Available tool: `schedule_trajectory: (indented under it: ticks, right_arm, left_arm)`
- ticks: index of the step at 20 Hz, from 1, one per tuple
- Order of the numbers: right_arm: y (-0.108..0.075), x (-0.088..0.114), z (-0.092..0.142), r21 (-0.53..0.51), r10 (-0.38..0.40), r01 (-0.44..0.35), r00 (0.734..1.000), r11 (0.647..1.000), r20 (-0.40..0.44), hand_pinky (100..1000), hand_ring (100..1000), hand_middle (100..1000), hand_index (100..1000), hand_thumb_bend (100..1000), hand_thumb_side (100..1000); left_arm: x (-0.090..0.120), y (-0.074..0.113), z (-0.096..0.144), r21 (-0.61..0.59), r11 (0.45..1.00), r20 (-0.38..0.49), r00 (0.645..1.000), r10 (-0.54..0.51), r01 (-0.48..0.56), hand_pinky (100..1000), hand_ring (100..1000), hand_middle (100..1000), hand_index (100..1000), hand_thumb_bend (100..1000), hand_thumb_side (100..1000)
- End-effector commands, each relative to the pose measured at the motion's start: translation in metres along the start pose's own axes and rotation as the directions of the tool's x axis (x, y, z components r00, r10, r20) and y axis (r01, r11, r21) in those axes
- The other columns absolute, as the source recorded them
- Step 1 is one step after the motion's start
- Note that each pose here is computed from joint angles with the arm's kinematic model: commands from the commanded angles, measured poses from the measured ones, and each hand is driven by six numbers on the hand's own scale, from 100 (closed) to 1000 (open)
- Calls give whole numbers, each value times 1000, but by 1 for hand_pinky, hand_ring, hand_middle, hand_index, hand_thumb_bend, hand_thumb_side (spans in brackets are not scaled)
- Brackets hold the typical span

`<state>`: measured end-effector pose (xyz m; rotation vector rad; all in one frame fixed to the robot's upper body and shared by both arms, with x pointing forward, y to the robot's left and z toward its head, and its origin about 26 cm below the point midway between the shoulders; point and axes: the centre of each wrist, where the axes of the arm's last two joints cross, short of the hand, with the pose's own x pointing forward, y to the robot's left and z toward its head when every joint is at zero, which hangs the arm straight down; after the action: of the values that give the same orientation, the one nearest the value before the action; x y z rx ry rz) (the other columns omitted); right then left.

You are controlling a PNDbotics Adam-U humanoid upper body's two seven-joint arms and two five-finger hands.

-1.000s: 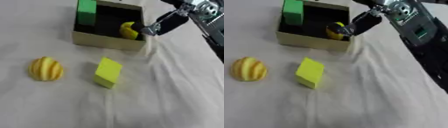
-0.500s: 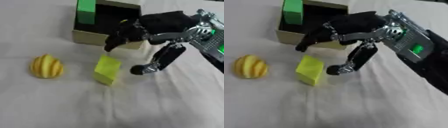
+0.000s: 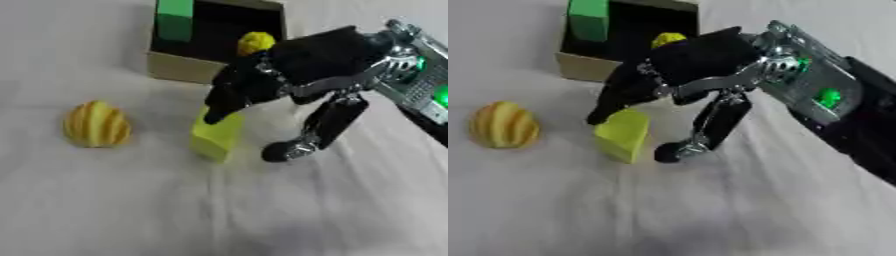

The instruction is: Pick up objects on the table and place them in the box.

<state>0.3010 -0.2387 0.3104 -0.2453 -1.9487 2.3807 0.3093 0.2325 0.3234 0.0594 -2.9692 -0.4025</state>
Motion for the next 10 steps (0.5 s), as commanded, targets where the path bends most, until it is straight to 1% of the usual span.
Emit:
schedule_trajectory:
  ticks: [1, 6, 10]
  right_arm:
    - [-12, 3, 3, 107, 98, -107, 991, 988, 86, 942, 906, 827, 971, 285, 100]
    - [-16, 4, 3, 101, 97, -107, 990, 989, 98, 947, 929, 834, 976, 274, 100]
    - [-15, 2, 3, 119, 88, -99, 992, 988, 93, 959, 952, 844, 982, 273, 100]
  left_arm:
    - [6, 4, -8, -15, 1000, 29, 999, -14, 14, 699, 764, 725, 853, 100, 516]
    - [6, 3, -8, -21, 1000, 25, 1000, -8, 9, 696, 762, 721, 853, 100, 524]
    - [6, 3, -8, -22, 1000, 25, 1000, -6, 7, 695, 761, 720, 853, 100, 526]
